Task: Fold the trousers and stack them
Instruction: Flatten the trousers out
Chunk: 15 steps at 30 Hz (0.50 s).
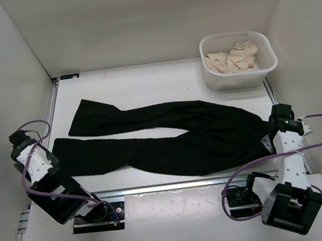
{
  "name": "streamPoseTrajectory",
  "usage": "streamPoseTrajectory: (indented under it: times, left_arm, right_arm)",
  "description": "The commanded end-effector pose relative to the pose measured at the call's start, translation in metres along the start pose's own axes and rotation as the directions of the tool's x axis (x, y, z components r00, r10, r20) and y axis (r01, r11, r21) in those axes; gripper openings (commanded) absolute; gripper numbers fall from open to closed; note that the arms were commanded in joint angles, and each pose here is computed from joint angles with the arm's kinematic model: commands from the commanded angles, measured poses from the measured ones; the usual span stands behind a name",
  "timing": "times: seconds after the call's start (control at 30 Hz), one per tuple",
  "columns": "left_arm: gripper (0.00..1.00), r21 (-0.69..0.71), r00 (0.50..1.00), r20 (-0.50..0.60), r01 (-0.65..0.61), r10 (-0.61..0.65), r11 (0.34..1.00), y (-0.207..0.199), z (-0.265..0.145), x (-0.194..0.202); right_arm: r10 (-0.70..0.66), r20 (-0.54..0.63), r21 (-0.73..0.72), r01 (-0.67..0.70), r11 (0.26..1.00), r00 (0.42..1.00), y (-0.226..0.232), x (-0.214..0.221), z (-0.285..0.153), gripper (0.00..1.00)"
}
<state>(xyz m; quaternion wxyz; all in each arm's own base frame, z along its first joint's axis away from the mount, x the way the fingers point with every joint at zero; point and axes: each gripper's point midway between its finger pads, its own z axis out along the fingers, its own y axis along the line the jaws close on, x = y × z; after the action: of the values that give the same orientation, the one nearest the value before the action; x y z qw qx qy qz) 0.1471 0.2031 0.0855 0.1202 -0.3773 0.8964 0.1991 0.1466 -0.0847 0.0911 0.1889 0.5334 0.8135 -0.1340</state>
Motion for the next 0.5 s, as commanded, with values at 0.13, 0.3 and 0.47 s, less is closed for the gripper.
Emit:
streamPoseTrajectory:
  times: [0.13, 0.3, 0.47]
  left_arm:
    - [0.90, 0.107, 0.998, 0.010, -0.067, 0.066, 0.992, -0.041, 0.019, -0.018]
    - [0.88, 0.060, 0.990, -0.078, -0.111, 0.115, 0.992, -0.046, 0.057, 0.020]
    - [0.31, 0.014, 0.990, -0.089, -0.108, 0.109, 0.994, -0.039, 0.073, 0.043]
  right_arm:
    - [-0.046, 0.094, 0.074, 0.039, 0.997, 0.994, -0.004, -0.032, -0.003, 0.00]
    - [-0.052, 0.119, 0.113, 0.038, 0.993, 0.992, -0.010, -0.041, -0.009, 0.00]
    - [-0.049, 0.137, 0.097, 0.036, 0.995, 0.989, -0.004, -0.050, -0.015, 0.00]
